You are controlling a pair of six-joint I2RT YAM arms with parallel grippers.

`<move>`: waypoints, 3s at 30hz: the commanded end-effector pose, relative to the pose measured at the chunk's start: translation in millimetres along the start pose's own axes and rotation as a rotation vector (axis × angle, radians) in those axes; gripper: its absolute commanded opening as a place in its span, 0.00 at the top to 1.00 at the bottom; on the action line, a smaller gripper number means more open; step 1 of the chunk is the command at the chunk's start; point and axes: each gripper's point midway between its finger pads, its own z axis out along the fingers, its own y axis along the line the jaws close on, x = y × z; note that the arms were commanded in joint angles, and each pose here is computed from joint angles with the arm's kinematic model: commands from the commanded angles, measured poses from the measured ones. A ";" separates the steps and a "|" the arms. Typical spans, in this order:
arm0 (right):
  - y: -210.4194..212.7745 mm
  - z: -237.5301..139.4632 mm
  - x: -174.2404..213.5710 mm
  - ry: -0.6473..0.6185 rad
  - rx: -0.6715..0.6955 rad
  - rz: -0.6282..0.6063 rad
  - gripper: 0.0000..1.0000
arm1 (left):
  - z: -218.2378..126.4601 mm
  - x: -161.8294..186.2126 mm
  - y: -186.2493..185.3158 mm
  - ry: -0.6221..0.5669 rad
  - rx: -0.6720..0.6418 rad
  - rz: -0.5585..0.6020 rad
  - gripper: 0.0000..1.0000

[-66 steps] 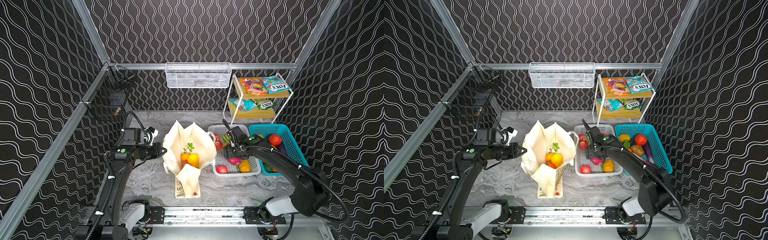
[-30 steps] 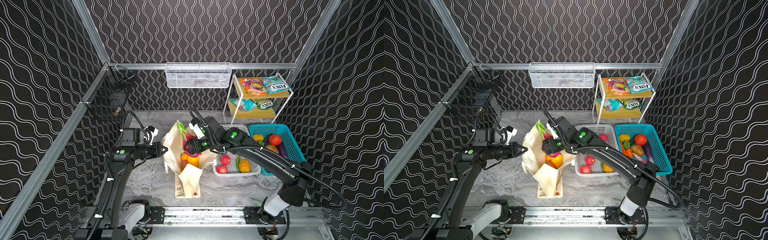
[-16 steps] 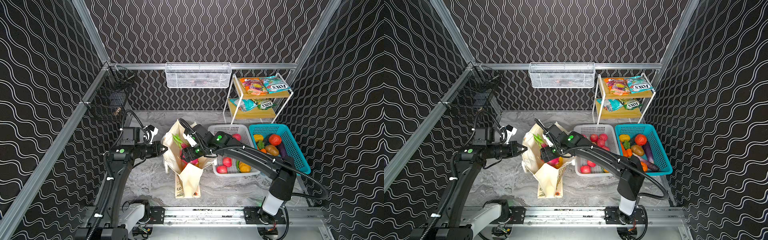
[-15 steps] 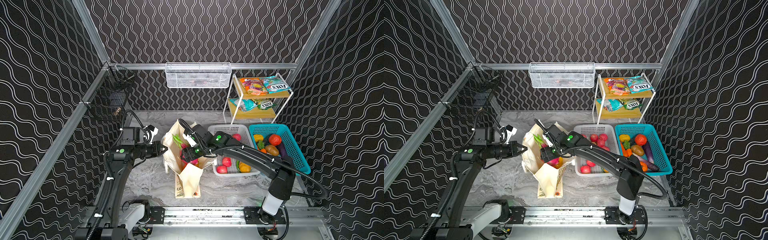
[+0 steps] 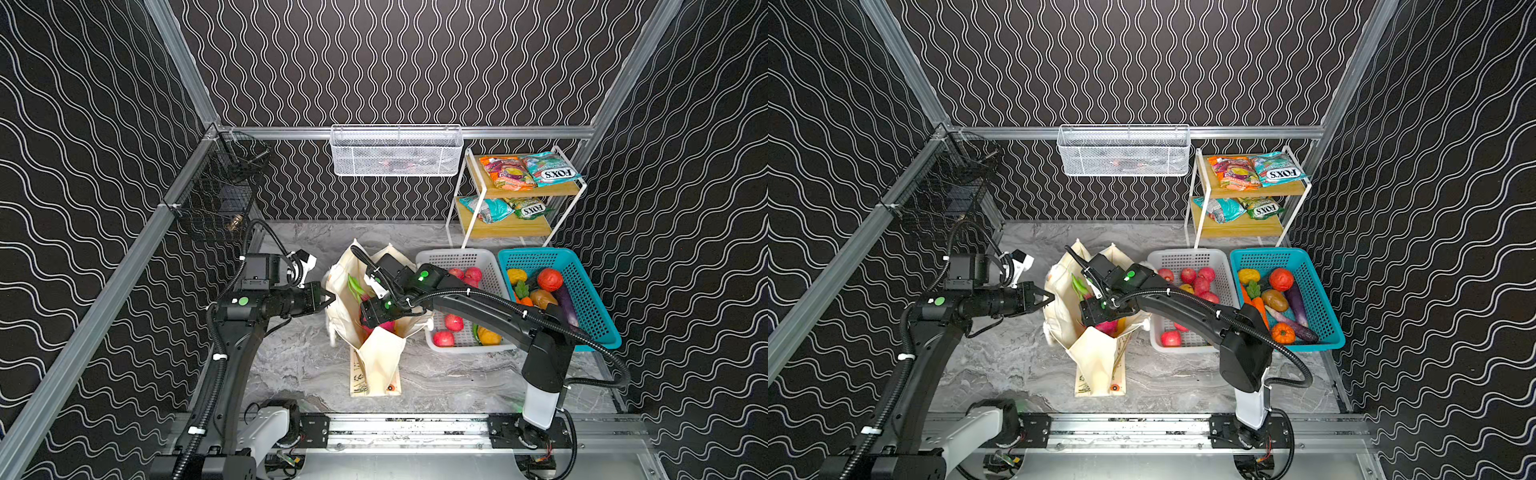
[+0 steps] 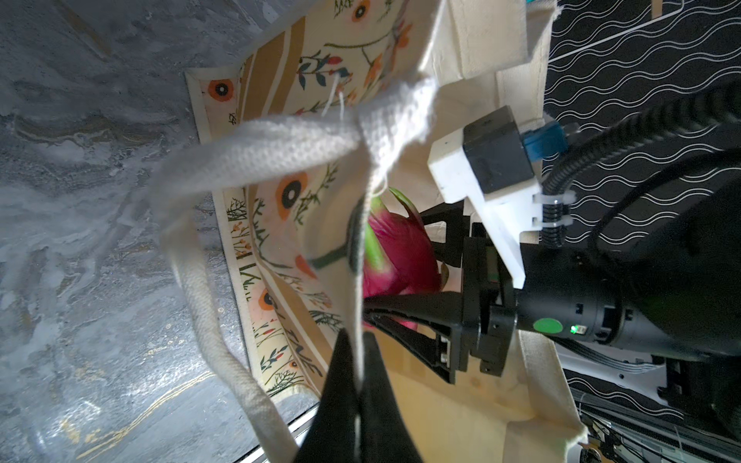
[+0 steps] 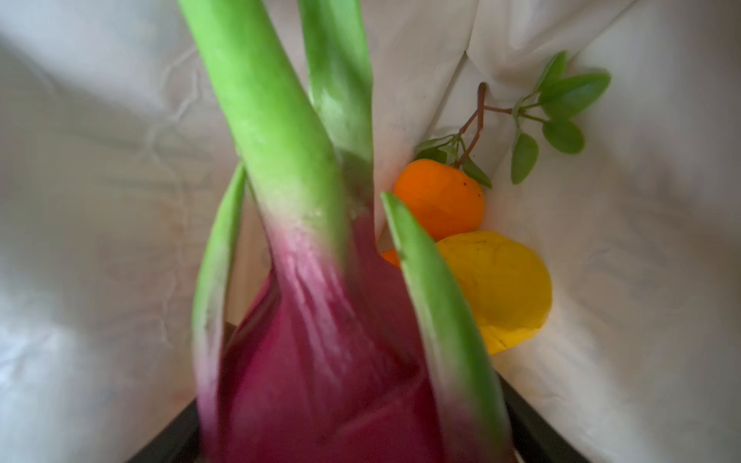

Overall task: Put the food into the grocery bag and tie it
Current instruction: 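Lower the dragon fruit into the bag and open the right gripper, then lift the right gripper out of the bag and move it over the basket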

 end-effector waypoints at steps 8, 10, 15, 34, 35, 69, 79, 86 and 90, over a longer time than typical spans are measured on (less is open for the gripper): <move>4.7 9.1 -6.0 -0.040 0.009 0.099 0.28 | -2.2 -3.0 -6.6 -0.017 0.028 0.023 1.00; 3.3 22.0 -3.9 -0.024 0.020 0.101 0.27 | -2.0 -3.1 -6.8 -0.018 0.030 0.024 1.00; 1.7 35.3 -2.4 -0.019 0.051 0.103 0.26 | -2.5 -4.2 -7.1 -0.020 0.029 0.026 1.00; -8.8 57.7 8.2 0.011 0.108 0.101 0.13 | -3.9 -4.3 -8.3 -0.024 0.030 0.031 1.00; -8.4 56.9 7.6 0.009 0.111 0.100 0.08 | -3.8 -4.1 -8.2 -0.023 0.030 0.031 1.00; 47.6 -158.5 -72.0 -0.478 0.144 -0.021 0.01 | 3.7 6.6 3.0 0.006 0.008 0.007 1.00; -4.6 -232.0 -56.7 -0.659 0.273 0.053 0.01 | 2.0 10.1 6.7 0.017 -0.019 0.006 1.00; -69.2 -244.0 -34.6 -0.635 0.368 0.152 0.01 | -1.4 10.4 5.8 0.017 -0.030 0.011 1.00; -107.4 -245.8 -19.4 -0.626 0.388 0.216 0.01 | -3.4 10.1 5.0 0.017 -0.035 0.015 1.00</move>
